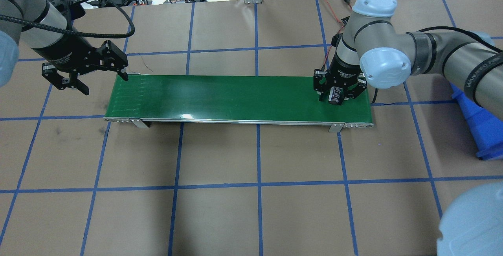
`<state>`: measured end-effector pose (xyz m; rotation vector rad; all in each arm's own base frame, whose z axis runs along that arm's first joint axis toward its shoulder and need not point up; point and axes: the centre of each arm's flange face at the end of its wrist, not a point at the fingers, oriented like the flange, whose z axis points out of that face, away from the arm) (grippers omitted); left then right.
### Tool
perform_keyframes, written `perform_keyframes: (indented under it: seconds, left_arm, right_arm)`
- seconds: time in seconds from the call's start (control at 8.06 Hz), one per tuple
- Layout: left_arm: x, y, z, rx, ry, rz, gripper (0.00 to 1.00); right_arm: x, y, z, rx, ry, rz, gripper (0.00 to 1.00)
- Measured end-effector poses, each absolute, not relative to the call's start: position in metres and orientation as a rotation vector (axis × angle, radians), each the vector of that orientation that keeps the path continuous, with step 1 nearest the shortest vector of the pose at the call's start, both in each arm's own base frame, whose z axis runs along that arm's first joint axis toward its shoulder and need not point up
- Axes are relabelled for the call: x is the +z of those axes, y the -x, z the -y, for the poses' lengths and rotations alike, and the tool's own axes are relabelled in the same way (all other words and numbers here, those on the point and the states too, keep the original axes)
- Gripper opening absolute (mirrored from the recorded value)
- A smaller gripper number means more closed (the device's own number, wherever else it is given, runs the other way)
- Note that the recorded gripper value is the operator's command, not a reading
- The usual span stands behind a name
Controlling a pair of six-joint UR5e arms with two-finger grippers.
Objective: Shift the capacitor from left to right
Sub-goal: 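Lift the capacitor with the right gripper and carry it over the blue bin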
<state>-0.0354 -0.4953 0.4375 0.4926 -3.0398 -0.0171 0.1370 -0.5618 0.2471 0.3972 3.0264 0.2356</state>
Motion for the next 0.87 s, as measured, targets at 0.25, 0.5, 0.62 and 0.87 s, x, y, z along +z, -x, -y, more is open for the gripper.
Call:
perform_keyframes:
  seconds: [0.25, 0.5, 0.62, 0.87]
  left_arm:
    - [0.439, 0.040, 0.492, -0.023, -0.478, 3.047, 1.00]
    - [0.437, 0.041, 0.489, -0.047, -0.461, 3.052, 1.00]
    - [0.437, 0.042, 0.490, -0.049, -0.458, 3.050, 1.00]
    - [0.437, 0.043, 0.490, -0.051, -0.459, 3.045, 1.00]
  right_arm:
    - [0.252, -0.110, 0.567, 0.220, -0.395, -3.030, 0.00]
    - [0.262, -0.095, 0.571, 0.228, -0.373, -3.045, 0.00]
    - [0.278, -0.087, 0.574, 0.229, -0.344, -3.081, 0.00]
    - [0.326, -0.038, 0.574, 0.244, -0.213, -3.143, 0.00]
